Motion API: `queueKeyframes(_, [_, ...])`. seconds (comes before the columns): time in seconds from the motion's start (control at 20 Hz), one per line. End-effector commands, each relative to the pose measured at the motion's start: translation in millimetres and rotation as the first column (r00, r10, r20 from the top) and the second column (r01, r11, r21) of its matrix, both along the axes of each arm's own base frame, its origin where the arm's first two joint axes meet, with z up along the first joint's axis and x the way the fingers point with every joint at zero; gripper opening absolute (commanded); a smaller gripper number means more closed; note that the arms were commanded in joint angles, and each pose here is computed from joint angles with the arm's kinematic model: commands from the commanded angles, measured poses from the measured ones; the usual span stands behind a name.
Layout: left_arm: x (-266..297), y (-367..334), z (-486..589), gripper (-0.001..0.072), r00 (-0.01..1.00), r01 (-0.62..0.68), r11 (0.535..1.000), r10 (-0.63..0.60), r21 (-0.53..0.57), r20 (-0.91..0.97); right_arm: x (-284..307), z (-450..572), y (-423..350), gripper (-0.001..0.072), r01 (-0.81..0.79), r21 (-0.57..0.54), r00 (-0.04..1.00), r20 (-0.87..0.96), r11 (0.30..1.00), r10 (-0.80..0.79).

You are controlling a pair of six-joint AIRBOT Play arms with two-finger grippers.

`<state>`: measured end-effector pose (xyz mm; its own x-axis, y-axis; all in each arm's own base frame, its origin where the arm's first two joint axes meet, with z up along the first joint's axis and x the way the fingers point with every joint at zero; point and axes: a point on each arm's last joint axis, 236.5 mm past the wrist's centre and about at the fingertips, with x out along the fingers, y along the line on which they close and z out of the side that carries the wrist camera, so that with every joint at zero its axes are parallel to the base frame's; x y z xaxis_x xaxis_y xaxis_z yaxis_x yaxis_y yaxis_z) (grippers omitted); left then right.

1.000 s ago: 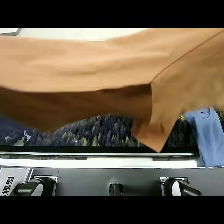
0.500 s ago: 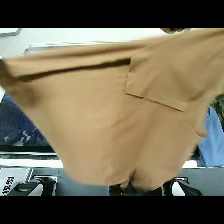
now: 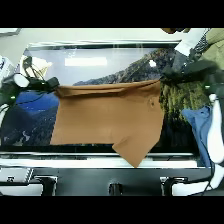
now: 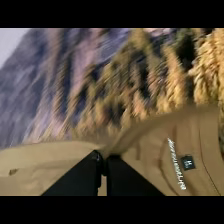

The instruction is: Fold the clothes and pants, and hang the long-sleeved shirts on hangers.

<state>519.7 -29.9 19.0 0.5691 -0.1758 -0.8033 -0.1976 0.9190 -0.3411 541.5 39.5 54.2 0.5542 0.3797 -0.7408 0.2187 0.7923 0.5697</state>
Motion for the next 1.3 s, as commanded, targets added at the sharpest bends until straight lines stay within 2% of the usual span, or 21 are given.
queueKeyframes(0.0, [19.0, 1.9, -59.1, 0.0015, 0.998, -0.017, 1.0, 0.017, -0.004, -0.054, 34.1, -66.2, 3.7, 0.0027, 0.122, 0.082, 0.992, -0.049, 0.989, -0.118])
queueKeyframes(0.15, [20.1, -0.8, -72.2, 0.0019, 0.997, -0.023, 0.999, 0.021, -0.022, -0.078, 36.5, -81.8, 6.4, 0.0034, 0.135, 0.106, 0.989, -0.074, 0.985, -0.128])
queueKeyframes(0.2, [18.8, -0.9, -72.8, 0.0081, 0.996, -0.022, 1.0, 0.02, -0.023, -0.085, 35.2, -80.6, 6.4, 0.0061, 0.132, 0.106, 0.989, -0.077, 0.986, -0.124])
queueKeyframes(0.25, [16.4, -0.8, -71.3, 0.0191, 0.995, -0.017, 1.0, 0.014, -0.023, -0.098, 31.7, -77.7, 8.2, 0.0185, 0.114, 0.102, 0.991, -0.08, 0.988, -0.106])
queueKeyframes(0.3, [11.9, 0.6, -68.2, 0.0336, 0.992, -0.011, 1.0, 0.007, -0.028, -0.124, 25.7, -73.0, 8.8, 0.029, 0.077, 0.095, 0.994, -0.083, 0.993, -0.069])
queueKeyframes(0.35, [6.7, 4.6, -62.6, 0.0454, 0.988, 0.003, 1.0, -0.007, -0.028, -0.151, 16.2, -66.1, 5.3, 0.0292, 0.042, 0.087, 0.995, -0.094, 0.995, -0.034])
queueKeyframes(0.65, [-68.7, 43.9, 0.2, 0.047, 0.935, 0.178, 0.984, -0.173, -0.012, -0.308, -79.5, -5.7, -47.8, 0.0293, -0.219, 0.072, 0.96, -0.162, 0.973, 0.228])
queueKeyframes(0.7, [-83.5, 47.9, 8.6, 0.0469, 0.927, 0.18, 0.983, -0.178, -0.025, -0.331, -91.6, -0.6, -58.0, 0.032, -0.19, 0.079, 0.966, -0.164, 0.979, 0.2])
queueKeyframes(0.75, [-91.7, 52.8, 16.3, 0.0469, 0.933, 0.15, 0.988, -0.154, -0.039, -0.326, -107.8, -1.7, -62.8, 0.0396, -0.185, 0.076, 0.965, -0.172, 0.98, 0.196])
queueKeyframes(0.8, [-99.0, 57.4, 20.5, 0.0469, 0.938, 0.137, 0.99, -0.14, -0.032, -0.317, -128.5, -7.9, -64.3, 0.0415, -0.161, 0.094, 0.965, -0.194, 0.982, 0.177])
queueKeyframes(1.05, [-134.9, 72.5, 10.5, 0.0469, 0.94, 0.07, 0.997, -0.078, -0.036, -0.333, -238.7, -86.9, -23.2, 0.0414, -0.121, 0.215, 0.912, -0.362, 0.969, 0.195])
queueKeyframes(1.25, [-139.5, 72.5, 1.4, 0.047, 0.933, 0.063, 0.997, -0.074, -0.042, -0.351, -273.7, -132.2, -10.0, 0.0416, -0.127, 0.234, 0.886, -0.409, 0.964, 0.216])
